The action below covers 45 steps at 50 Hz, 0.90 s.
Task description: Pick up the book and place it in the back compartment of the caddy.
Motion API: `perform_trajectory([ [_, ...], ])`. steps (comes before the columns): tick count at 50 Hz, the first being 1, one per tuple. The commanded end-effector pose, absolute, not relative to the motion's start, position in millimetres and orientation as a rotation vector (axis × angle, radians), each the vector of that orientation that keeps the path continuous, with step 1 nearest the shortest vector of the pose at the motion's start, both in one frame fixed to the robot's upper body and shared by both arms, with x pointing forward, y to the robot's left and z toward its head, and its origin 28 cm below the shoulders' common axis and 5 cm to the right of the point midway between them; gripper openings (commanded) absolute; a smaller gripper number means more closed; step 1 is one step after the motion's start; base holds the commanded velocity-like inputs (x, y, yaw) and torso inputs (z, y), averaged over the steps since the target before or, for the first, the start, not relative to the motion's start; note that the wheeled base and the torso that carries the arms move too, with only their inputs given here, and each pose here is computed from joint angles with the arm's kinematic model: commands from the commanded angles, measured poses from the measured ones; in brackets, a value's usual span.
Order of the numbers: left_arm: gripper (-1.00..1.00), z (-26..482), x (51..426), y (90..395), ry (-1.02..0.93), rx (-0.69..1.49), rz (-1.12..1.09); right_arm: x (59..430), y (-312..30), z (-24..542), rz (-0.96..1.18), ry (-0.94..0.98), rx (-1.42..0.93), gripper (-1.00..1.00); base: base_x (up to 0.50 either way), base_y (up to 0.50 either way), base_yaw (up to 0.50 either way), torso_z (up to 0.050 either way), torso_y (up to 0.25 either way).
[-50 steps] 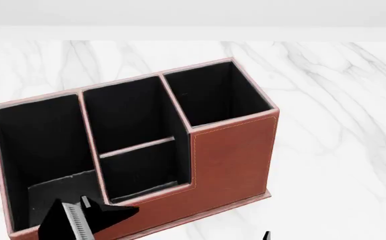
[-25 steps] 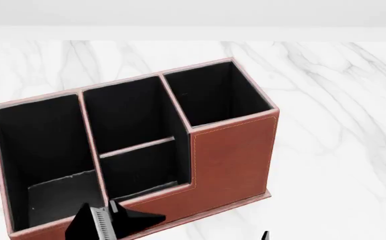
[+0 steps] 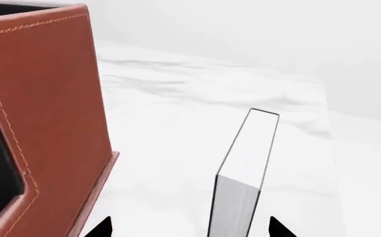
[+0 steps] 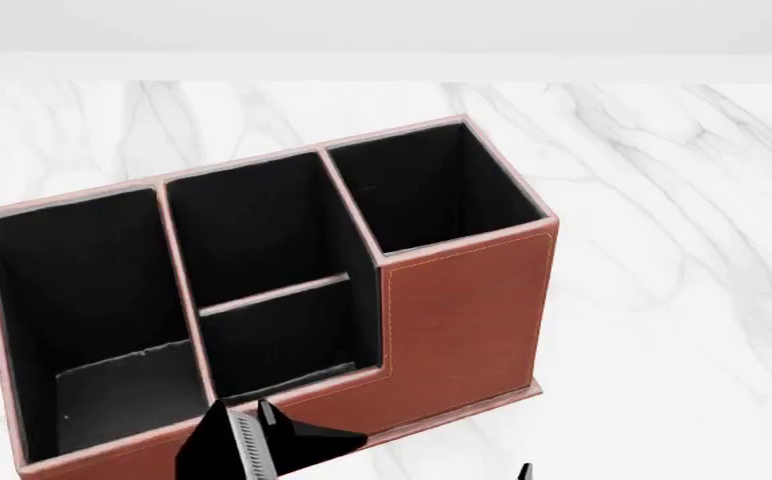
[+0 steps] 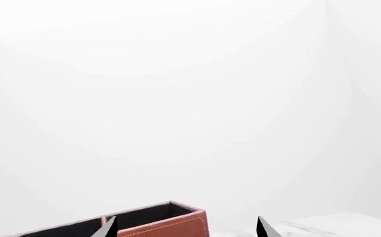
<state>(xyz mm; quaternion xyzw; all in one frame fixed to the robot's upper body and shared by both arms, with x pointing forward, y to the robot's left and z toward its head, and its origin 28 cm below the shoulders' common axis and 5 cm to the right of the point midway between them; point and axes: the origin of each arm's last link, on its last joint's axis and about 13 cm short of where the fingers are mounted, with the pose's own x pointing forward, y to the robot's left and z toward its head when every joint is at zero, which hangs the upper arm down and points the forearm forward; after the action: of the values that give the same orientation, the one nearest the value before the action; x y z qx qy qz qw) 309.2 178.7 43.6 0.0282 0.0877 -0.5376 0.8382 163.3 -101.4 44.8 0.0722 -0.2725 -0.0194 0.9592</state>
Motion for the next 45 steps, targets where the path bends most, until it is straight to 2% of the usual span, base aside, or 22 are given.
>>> perform_trajectory([
  [1,1.00,39.5,316.2,170.9,0.213,0.068,-1.149,163.1,-101.0,44.7,-0.038,-0.552,0.145,1.00,0.00,0.00,0.00,0.000,0.000],
  [45,1.00,29.7,319.9,143.6,0.263,0.128,-1.219,163.8,-101.1,44.4,-0.035,-0.550,0.148,1.00,0.00,0.00,0.00,0.000,0.000],
])
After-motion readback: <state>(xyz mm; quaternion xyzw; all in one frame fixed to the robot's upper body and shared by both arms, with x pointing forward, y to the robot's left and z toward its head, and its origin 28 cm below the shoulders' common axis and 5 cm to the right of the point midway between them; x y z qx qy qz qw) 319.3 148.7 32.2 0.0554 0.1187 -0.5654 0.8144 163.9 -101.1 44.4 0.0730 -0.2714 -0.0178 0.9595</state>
